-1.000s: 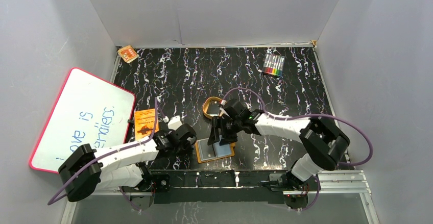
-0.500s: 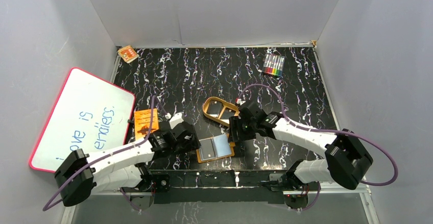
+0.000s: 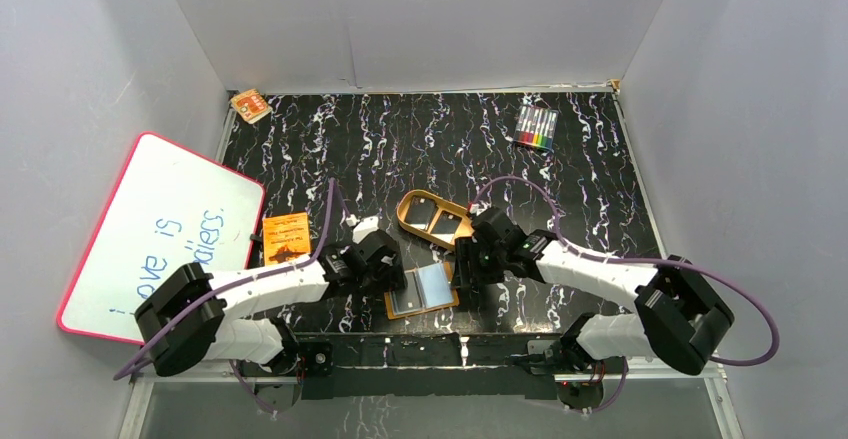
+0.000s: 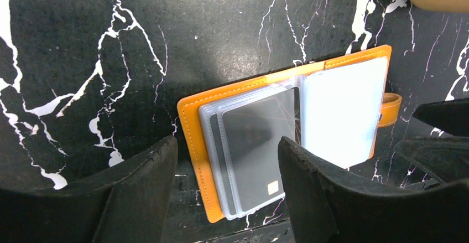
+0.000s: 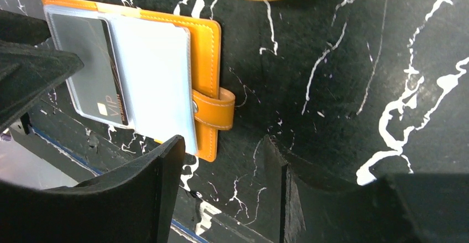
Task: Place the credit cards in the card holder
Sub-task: Close the card holder at the center of the board.
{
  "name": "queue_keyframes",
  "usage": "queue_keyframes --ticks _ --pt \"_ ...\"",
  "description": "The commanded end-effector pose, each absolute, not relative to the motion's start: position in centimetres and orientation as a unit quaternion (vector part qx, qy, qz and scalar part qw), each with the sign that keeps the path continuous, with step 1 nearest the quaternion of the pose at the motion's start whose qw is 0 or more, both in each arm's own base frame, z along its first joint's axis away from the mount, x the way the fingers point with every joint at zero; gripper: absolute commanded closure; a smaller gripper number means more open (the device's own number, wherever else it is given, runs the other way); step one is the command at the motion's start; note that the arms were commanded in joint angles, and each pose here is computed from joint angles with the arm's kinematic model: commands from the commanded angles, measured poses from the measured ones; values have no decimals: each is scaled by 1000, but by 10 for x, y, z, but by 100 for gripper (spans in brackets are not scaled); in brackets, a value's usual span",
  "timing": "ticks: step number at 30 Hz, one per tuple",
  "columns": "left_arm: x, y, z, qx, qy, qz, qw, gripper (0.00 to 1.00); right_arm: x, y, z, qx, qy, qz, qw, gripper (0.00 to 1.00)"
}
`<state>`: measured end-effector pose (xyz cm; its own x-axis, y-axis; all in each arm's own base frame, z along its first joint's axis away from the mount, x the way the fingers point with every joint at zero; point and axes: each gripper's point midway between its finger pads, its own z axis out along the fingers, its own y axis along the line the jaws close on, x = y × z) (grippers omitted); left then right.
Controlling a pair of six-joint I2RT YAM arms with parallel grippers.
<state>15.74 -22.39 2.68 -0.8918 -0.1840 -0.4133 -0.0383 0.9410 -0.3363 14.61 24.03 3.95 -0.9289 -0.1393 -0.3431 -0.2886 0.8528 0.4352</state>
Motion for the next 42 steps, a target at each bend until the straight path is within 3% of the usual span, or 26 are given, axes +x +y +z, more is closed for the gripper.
queue_keyframes --ticks 1,8,22,31,38,42 --pt "145 -206 4 -51 973 -110 196 37 150 237 47 -99 947 252 173 38" --pt "141 -196 -3 -49 975 -94 193 47 150 232 55 -102 944 252 188 38" --pt "141 -190 -9 -37 978 -73 192 51 150 253 51 -118 937 283 166 40" --pt "138 -184 -15 -37 980 -62 186 52 162 238 24 -95 959 211 161 55" --pt "135 -177 -22 -36 982 -47 182 53 161 217 16 -67 967 179 169 82" --pt "133 -174 -26 -33 983 -38 178 54 156 204 20 -40 967 188 169 84"
